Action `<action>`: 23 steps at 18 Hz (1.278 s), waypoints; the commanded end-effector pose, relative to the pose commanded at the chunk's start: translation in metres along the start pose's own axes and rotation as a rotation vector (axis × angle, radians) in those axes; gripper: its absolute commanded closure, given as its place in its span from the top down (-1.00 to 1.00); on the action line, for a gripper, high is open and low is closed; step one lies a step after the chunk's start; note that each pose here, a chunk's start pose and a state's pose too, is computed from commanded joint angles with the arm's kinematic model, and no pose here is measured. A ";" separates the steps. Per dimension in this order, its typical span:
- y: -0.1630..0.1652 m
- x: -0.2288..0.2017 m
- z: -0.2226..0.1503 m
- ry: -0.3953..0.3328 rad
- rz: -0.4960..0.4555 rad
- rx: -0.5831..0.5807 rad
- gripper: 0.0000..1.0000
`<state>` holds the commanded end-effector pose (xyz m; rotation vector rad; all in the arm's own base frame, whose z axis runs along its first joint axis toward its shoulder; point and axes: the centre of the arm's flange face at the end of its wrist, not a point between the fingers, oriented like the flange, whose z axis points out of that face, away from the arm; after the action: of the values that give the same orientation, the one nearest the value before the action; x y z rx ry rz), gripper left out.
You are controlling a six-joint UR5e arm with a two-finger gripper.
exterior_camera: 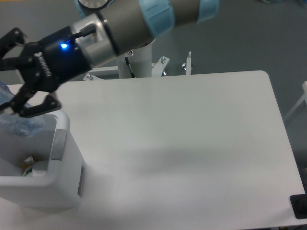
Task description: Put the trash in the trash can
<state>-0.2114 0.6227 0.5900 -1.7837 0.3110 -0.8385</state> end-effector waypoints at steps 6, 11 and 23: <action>0.015 -0.015 0.007 -0.001 -0.011 -0.013 1.00; 0.028 -0.023 0.004 -0.010 -0.042 -0.017 1.00; 0.093 -0.118 -0.185 -0.302 -0.063 0.072 1.00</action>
<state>-0.4033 0.5220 0.4904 -1.8288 0.0268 -0.6044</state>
